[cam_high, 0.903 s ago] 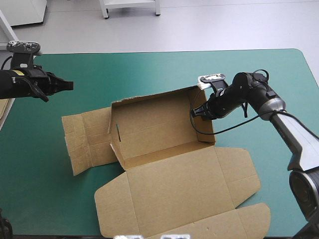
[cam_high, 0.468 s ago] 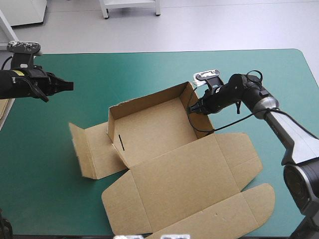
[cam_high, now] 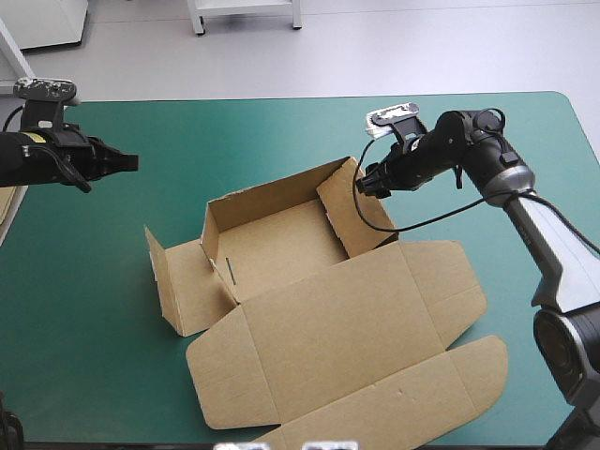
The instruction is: Fold the box
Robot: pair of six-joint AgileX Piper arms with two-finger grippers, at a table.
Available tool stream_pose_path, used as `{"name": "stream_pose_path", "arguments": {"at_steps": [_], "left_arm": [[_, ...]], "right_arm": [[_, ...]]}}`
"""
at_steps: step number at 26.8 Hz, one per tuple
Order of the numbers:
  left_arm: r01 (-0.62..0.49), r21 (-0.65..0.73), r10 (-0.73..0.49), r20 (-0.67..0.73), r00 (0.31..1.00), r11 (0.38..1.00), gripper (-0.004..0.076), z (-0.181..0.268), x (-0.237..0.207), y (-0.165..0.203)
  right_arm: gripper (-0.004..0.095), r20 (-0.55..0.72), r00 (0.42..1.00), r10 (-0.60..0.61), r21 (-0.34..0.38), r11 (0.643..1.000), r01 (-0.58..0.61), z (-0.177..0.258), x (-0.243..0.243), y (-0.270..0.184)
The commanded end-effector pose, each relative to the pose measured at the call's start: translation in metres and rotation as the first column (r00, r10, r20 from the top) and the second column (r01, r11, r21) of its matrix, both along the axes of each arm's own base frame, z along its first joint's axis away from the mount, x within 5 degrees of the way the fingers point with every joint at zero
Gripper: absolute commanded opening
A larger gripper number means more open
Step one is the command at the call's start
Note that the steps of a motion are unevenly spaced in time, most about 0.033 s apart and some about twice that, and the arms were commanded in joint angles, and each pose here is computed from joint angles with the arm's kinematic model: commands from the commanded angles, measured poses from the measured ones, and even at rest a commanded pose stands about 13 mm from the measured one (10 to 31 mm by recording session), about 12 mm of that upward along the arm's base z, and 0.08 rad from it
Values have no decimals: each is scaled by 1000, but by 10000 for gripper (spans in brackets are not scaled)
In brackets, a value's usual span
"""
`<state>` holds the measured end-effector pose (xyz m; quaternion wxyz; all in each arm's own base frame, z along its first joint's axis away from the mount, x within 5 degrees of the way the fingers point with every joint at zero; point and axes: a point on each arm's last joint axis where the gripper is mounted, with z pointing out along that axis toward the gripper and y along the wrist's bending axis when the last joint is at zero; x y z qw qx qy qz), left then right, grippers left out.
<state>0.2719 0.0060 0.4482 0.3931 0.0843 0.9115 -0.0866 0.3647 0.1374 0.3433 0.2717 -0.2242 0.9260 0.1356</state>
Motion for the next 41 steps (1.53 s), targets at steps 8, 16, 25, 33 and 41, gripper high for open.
{"name": "stream_pose_path", "arguments": {"at_steps": [8,16,25,33,41], "left_arm": [[0,-26,3,111,994,1000,-7,23,-11,-3],[2,-28,1,107,994,1000,-7,23,-11,-3],[13,-39,-9,91,996,999,-7,22,-12,-5],[30,-51,-26,82,996,998,-7,21,-13,-7],[33,-53,-29,77,997,998,-7,21,-14,-7]], "right_arm": [[604,-40,999,21,-49,999,-23,32,-23,-8],[539,-34,995,95,-226,969,-100,14,-24,23],[540,-30,996,85,-287,954,-90,-2,-15,34],[532,-44,997,61,-277,958,-70,-24,-1,42],[302,-25,999,28,-244,969,-33,-24,2,44]]}}
